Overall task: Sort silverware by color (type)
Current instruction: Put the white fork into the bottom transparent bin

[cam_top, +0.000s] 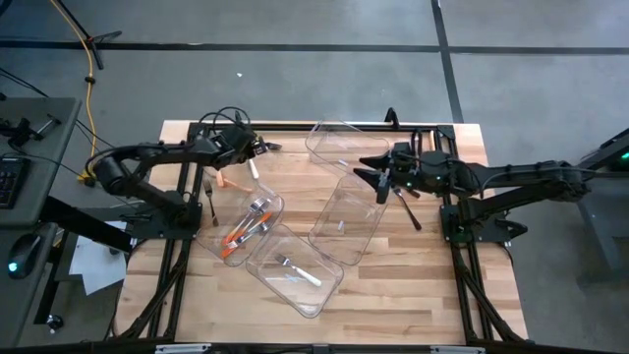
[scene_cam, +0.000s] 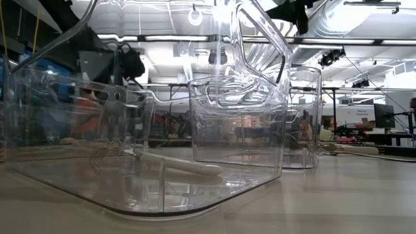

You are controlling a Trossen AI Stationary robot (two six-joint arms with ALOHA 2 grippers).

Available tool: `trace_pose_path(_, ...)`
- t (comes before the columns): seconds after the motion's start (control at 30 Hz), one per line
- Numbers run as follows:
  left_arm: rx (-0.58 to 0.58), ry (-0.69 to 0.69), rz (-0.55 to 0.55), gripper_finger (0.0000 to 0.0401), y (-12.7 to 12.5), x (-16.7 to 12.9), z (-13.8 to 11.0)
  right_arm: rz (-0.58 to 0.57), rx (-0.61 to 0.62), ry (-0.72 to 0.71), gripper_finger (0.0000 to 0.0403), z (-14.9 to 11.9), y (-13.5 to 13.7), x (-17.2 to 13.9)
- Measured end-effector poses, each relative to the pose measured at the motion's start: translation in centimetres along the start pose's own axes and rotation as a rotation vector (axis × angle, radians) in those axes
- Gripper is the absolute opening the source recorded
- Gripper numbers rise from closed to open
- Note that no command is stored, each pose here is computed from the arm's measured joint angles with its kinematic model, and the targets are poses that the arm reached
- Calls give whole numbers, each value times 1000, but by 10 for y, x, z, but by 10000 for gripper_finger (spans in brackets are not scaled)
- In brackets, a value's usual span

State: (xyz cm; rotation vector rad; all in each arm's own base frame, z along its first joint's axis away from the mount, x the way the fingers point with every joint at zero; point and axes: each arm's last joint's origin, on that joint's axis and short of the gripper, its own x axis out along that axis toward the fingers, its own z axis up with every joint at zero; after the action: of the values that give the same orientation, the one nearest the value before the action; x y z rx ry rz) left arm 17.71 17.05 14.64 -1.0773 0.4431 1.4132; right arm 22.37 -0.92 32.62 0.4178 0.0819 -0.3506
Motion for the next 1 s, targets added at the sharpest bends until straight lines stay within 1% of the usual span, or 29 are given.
trace_pose_path(0.23, 16, 1, 35, 153, 2, 8, -3, -5, -5, 11, 195, -2, 0, 2)
trace_pose_path(0.33, 16, 18, 60, 169, 3, 15, -6, -9, -6, 9, 195, -2, -1, 2)
trace_pose_path(0.43, 7, 43, 64, 174, 3, 23, -10, -16, -5, 6, 195, -1, -3, 3)
trace_pose_path(0.6, 20, 45, 71, 174, 0, 31, -15, -18, -5, 6, 195, -1, -3, 3)
trace_pose_path(0.73, 28, 62, 116, 169, 4, 31, -19, -18, -5, 6, 195, -1, -3, 3)
trace_pose_path(0.83, 59, 71, 144, 147, 6, 31, -20, -18, -5, 7, 195, -1, -3, 3)
trace_pose_path(1.0, 146, 86, 179, 90, 10, 31, -21, -19, -6, 8, 195, -1, -3, 3)
